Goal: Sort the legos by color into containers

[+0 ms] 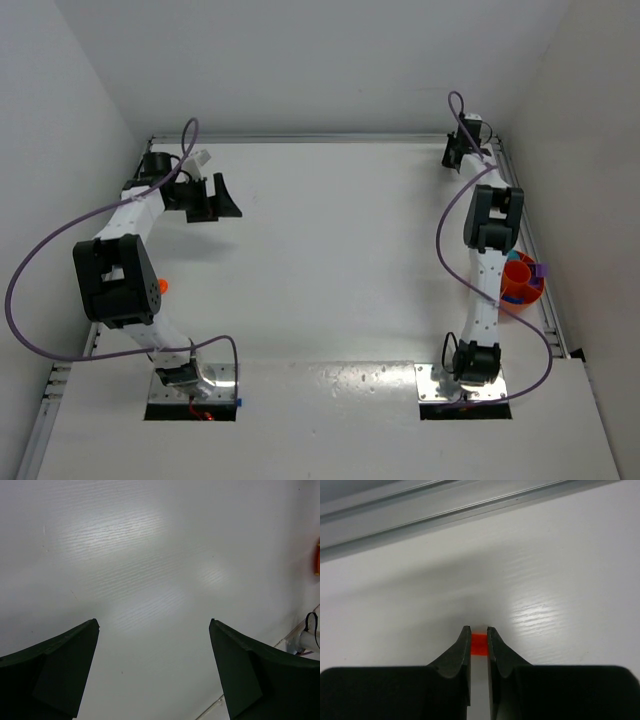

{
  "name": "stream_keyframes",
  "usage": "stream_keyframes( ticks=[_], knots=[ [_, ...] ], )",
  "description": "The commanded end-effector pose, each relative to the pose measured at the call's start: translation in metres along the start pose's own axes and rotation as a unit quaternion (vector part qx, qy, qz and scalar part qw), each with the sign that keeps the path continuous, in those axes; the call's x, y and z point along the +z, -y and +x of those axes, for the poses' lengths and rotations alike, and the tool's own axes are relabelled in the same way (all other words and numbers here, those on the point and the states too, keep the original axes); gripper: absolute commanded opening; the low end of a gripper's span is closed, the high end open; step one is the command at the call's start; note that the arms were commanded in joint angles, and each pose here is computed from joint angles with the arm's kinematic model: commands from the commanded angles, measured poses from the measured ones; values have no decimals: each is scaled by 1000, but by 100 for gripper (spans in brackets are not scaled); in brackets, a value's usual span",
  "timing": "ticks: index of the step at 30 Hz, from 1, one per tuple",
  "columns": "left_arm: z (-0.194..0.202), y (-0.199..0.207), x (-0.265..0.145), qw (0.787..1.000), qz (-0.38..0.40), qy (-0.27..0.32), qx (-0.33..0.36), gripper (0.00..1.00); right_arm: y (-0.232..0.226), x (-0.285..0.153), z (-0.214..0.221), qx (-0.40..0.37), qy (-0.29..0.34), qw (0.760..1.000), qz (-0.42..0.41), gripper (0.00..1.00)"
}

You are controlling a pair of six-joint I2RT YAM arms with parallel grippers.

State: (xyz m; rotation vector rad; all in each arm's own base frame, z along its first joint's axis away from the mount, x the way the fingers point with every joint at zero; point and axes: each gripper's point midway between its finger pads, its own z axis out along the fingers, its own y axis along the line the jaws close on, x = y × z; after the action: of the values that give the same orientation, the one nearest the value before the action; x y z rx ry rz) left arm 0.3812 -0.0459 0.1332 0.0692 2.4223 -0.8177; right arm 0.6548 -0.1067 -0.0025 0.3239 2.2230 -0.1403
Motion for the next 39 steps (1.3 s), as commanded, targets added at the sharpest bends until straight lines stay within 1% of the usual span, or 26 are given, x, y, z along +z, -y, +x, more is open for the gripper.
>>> stream_keyframes(
  ticks=[1,2,3,6,7,9,10,11,15,18,19,20,21,22,23,24,25,27,29,30,33,34,35,37,38,39],
  knots=[
    [-11,6,-10,1000,9,18,21,98,-33,-31,-2,-14,-32,997,-64,0],
    [-11,6,-10,1000,9,18,21,98,-36,-44,-15,-13,-22,997,-74,0],
    [-13,8,-12,999,9,22,24,98,-36,-50,-4,-13,-36,996,-79,0],
    [-15,11,-16,999,9,28,29,98,-46,-78,-13,-16,-33,994,-100,0],
    [-13,12,-17,999,9,28,29,98,-46,-86,-4,-16,-49,993,-103,0],
    [-15,15,-20,999,9,33,33,98,-53,-103,-6,-26,-51,991,-118,0],
    [-17,17,-23,999,8,37,37,98,-55,-119,-19,-32,-41,990,-129,0],
    [-13,16,-22,999,9,34,34,98,-54,-128,-11,-45,-55,989,-133,0],
    [-13,19,-25,998,8,38,42,98,-50,-173,-19,-73,-65,982,-163,0],
    [-14,23,-30,998,8,43,56,98,-42,-211,-18,-107,-85,974,-180,0],
    [-11,27,-30,997,10,40,59,98,-33,-223,-9,-133,-104,968,-184,0],
    [-13,29,-33,997,10,45,68,98,-32,-234,-7,-149,-109,964,-190,0],
    [-13,27,-33,996,4,45,73,98,-26,-257,-19,-162,-89,963,-194,0],
    [-14,30,-35,996,1,48,80,98,-23,-268,-12,-176,-97,960,-196,0],
    [-14,30,-35,995,0,48,85,100,-16,-280,-13,-204,-91,954,-202,0],
    [-10,32,-32,995,3,42,85,100,-8,-294,-6,-210,-105,951,-202,0],
    [-11,34,-34,995,3,46,88,100,-2,-315,-11,-219,-92,951,-198,0],
    [-8,32,-33,995,3,43,90,100,10,-338,-5,-244,-95,946,-193,0],
    [-9,36,-35,995,7,47,93,100,25,-355,3,-257,-100,946,-169,0],
    [-6,35,-34,995,8,43,90,100,35,-372,6,-267,-99,946,-155,0],
    [-2,39,-34,995,11,33,97,100,64,-395,17,-274,-116,950,-99,0],
    [-5,40,-36,995,11,34,98,100,77,-404,26,-281,-136,946,-83,0],
    [-1,43,-34,994,14,26,101,100,81,-410,31,-283,-142,946,-75,0],
    [-9,47,-37,994,18,31,105,100,98,-424,41,-288,-153,944,-51,0],
    [-11,51,-37,993,21,32,111,100,98,-428,48,-288,-162,942,-54,0],
    [-9,51,-37,994,21,28,108,100,105,-430,56,-283,-179,941,-46,0]
  ],
)
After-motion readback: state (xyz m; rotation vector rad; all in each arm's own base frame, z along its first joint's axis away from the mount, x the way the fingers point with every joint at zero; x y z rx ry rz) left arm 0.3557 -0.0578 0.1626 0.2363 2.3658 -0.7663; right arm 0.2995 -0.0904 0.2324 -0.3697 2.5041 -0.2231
